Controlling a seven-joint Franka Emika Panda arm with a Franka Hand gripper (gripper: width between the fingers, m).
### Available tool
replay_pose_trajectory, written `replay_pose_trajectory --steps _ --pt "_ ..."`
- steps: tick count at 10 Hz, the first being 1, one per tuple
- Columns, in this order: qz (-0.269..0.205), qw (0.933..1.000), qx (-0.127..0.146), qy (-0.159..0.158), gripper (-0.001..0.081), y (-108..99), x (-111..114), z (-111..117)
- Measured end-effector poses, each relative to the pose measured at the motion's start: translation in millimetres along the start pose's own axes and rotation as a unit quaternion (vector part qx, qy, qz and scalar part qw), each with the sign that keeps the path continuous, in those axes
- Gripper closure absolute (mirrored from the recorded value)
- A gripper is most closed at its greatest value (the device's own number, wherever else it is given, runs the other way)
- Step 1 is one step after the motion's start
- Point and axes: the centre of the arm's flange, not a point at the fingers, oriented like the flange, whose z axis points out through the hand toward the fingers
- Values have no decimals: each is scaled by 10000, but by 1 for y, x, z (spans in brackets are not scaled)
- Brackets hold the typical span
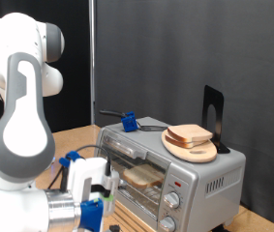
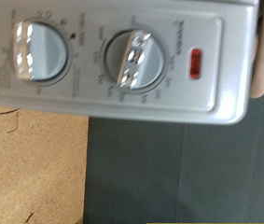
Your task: Make a piece of toast with the oven
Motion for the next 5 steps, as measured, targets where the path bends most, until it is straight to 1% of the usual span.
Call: replay_pose_trajectory --steps 2,5 --pt "-24 10000 -21 -42 124 2 14 6" --pt "-26 9998 -48 -204 124 6 24 10"
